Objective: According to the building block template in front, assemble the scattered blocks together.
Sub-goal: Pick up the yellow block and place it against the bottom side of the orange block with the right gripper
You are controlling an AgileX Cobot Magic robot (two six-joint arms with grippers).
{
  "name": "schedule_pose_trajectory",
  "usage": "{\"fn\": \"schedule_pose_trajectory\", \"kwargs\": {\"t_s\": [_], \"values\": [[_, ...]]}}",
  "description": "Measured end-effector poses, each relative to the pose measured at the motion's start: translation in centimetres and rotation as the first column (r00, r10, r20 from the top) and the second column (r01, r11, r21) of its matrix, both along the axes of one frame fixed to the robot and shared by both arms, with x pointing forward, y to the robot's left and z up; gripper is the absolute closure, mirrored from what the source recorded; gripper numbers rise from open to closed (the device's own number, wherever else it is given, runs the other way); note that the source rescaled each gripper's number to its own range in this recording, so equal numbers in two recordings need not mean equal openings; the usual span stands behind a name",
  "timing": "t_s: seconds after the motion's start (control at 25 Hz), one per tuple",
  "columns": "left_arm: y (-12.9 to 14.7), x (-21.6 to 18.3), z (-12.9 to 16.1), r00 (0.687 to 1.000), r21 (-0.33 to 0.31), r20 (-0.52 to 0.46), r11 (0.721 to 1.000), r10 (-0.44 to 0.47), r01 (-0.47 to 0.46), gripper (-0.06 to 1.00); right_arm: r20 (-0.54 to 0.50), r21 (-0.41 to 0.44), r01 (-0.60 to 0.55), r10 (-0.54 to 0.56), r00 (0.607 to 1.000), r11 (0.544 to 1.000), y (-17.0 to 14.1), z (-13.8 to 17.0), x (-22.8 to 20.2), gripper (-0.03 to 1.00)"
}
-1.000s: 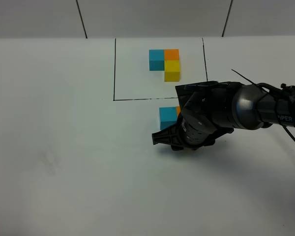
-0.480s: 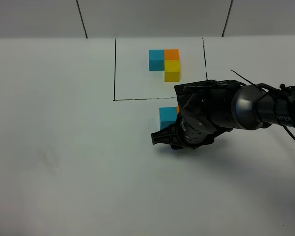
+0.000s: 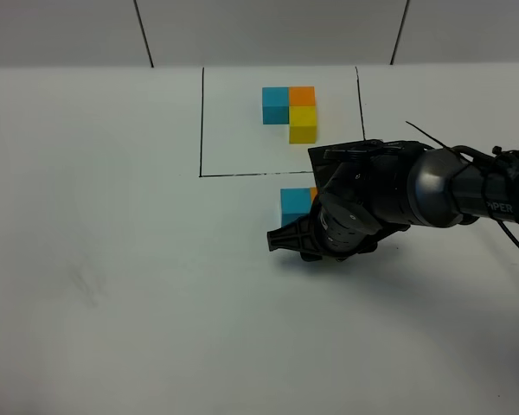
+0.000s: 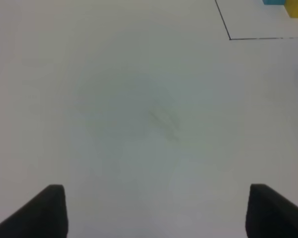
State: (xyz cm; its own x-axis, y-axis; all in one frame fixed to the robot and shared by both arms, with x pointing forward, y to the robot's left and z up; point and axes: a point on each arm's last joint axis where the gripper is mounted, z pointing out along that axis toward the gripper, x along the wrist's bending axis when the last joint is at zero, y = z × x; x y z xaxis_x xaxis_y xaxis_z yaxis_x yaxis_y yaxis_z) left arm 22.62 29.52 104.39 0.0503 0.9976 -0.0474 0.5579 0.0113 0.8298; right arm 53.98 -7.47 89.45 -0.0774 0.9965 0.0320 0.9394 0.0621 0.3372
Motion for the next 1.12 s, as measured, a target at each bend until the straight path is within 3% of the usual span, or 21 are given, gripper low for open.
{"fn": "schedule_pose_trajectory", "kwargs": {"t_s": [1.12], "values": [[0.0,0.0,0.0,1.0,0.0,0.0,1.0,0.0,0.0,0.34,0.015,0.042,0.044,-0.045,0.999,0.998,0.13,0.04,0.25,0.95]]}}
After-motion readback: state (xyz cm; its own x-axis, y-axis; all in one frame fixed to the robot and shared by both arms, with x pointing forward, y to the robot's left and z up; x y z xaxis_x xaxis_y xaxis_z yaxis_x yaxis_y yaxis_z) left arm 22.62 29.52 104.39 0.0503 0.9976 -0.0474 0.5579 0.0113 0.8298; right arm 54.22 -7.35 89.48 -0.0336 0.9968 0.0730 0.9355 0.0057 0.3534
